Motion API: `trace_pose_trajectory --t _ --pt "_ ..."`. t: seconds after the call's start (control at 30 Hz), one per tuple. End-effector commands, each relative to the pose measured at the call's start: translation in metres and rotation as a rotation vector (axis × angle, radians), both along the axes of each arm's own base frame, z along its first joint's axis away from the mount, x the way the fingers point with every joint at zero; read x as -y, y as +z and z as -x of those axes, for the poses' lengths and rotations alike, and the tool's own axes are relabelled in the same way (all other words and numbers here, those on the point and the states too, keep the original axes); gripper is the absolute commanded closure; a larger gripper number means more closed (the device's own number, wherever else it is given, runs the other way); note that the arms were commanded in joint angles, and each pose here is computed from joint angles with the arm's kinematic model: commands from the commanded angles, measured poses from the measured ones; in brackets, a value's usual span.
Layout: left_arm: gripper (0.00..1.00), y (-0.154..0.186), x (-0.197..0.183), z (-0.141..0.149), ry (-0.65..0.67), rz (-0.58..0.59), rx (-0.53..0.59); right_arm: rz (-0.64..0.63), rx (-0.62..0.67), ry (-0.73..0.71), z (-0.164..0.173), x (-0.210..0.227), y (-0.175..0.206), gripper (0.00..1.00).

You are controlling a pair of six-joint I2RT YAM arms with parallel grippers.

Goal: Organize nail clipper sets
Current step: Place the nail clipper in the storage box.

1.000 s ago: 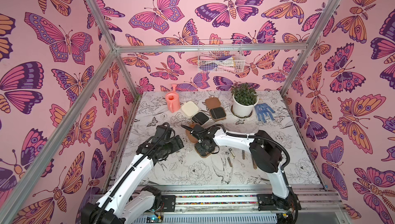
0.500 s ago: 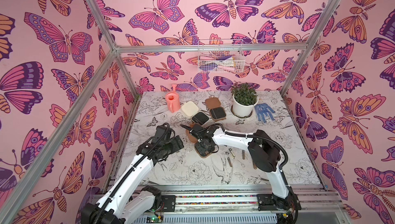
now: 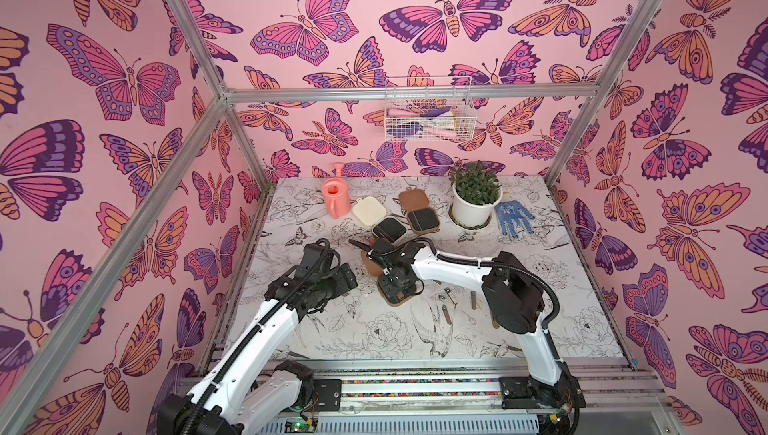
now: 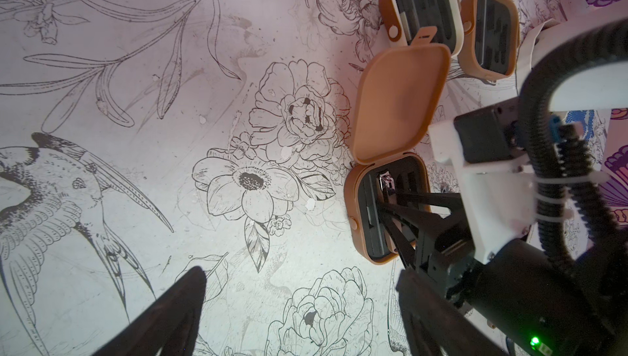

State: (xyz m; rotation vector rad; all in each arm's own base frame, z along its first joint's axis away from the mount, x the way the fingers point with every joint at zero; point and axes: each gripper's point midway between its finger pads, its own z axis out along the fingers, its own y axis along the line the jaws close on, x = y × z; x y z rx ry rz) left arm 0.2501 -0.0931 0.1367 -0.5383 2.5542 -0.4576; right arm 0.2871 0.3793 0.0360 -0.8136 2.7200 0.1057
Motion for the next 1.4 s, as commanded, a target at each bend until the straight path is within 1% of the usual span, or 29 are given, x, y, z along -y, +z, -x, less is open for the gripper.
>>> trace_pose_trajectory --t 0.0,0.23,0.33,0.43,0.53,0.6,0.83,1.37 --pt "0.10 -0.005 -0.002 0.003 -0.004 -0.010 -0.026 -0.039 0.006 -0.016 0.000 -0.003 0.025 0.68" --pt "0.10 -0.005 -0.002 0.003 -0.003 -0.011 -0.026 -0.062 0.004 -0.019 0.004 0.000 0.039 0.70" --pt "0.10 -0.005 -0.002 0.003 -0.005 -0.011 -0.025 -0.067 0.001 -0.018 0.010 0.007 0.046 0.74" --pt "0.10 -0.005 -0.002 0.004 -0.005 -0.011 -0.025 -0.069 -0.011 -0.018 0.017 0.014 0.050 0.80" --pt "0.10 -0.005 -0.002 0.004 -0.005 -0.011 -0.025 -0.060 -0.038 -0.013 0.025 0.020 0.045 0.87" --pt "0.10 -0.006 -0.002 0.004 -0.006 -0.013 -0.027 -0.053 -0.051 -0.014 0.029 0.024 0.041 0.88" --pt "0.10 -0.006 -0.002 0.004 -0.006 -0.013 -0.027 -0.031 -0.102 -0.024 0.040 0.031 0.022 0.90" --pt "0.10 -0.007 -0.002 0.004 -0.008 -0.012 -0.032 -0.040 -0.129 -0.042 0.044 0.031 0.005 0.92"
